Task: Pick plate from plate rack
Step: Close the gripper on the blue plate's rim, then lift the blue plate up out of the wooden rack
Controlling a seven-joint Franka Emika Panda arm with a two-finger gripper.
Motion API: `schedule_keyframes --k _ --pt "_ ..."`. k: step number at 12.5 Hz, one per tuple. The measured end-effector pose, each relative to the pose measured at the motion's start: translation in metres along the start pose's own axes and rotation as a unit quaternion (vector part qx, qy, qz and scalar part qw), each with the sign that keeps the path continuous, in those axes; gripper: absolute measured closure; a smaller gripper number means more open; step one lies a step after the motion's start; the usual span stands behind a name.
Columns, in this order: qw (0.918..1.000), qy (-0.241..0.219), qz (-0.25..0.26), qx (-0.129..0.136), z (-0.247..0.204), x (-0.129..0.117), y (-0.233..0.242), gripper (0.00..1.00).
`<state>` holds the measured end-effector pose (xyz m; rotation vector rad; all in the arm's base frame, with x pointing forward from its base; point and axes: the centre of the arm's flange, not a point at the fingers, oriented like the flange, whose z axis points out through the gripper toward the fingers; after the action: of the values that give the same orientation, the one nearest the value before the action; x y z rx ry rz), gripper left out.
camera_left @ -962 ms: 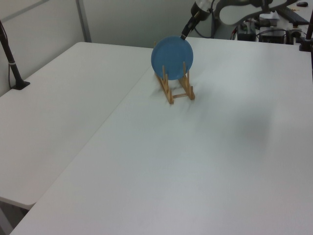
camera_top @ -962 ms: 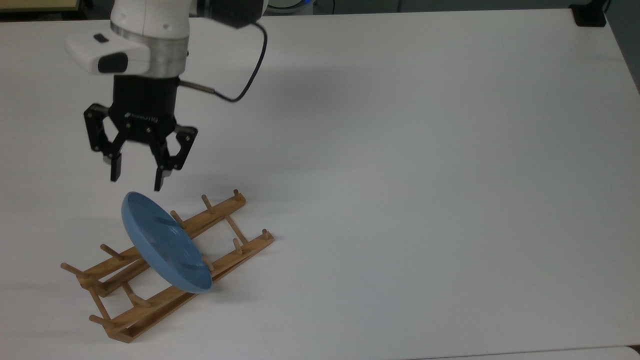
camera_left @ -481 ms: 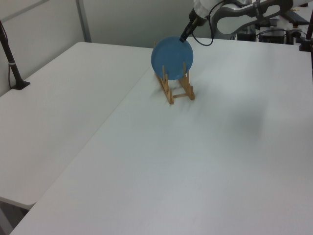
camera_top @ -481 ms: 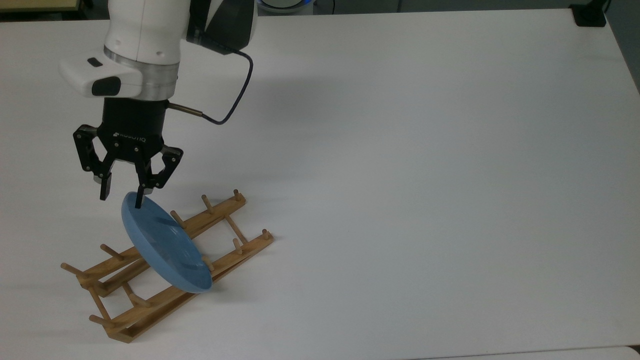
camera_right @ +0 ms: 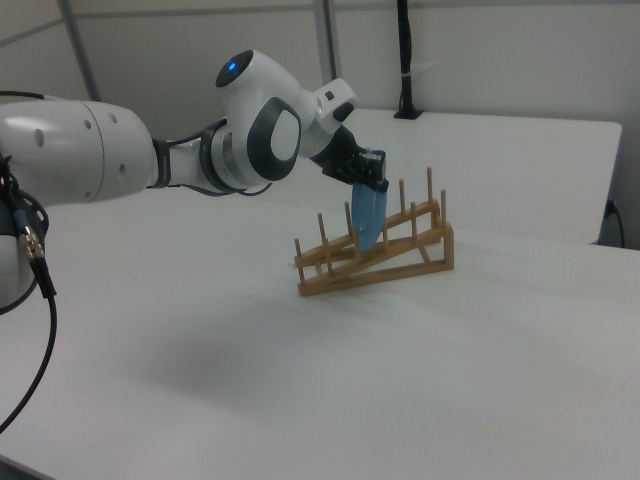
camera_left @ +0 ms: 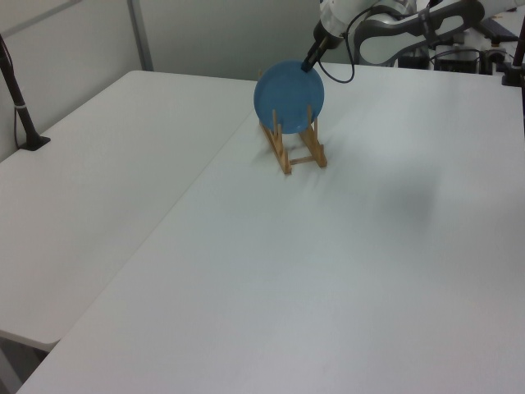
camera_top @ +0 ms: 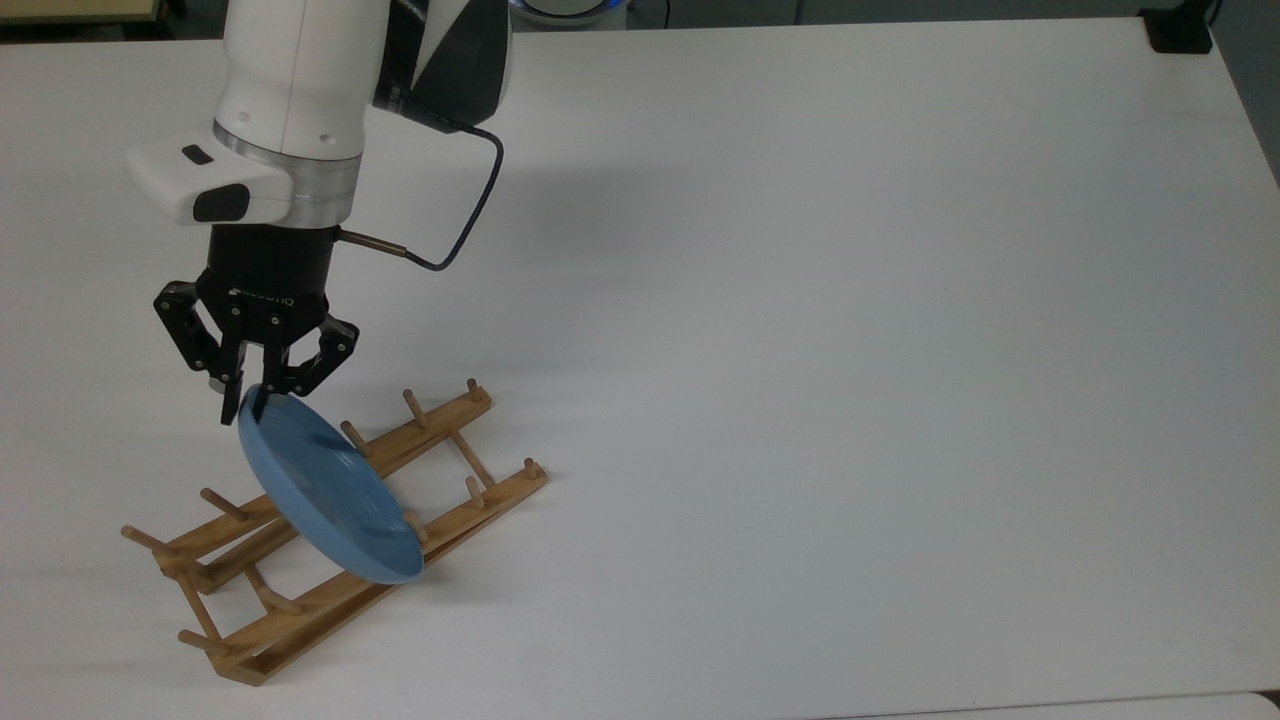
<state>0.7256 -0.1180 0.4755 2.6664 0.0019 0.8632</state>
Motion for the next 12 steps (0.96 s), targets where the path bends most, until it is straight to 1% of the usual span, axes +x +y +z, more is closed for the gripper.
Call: schedule_keyframes --k 3,5,9,12 --pt "0.9999 0.01 0.0 -0.006 -0.008 0.008 0.005 0.93" --pt "0.9998 0.018 -0.005 -0.011 -0.015 0.013 0.008 0.93" --pt "0.9983 0.047 0.01 -0.034 -0.055 0.028 0.045 0.93" --pt "0.9964 0.066 0.026 -0.046 -0.086 0.034 0.072 0.93"
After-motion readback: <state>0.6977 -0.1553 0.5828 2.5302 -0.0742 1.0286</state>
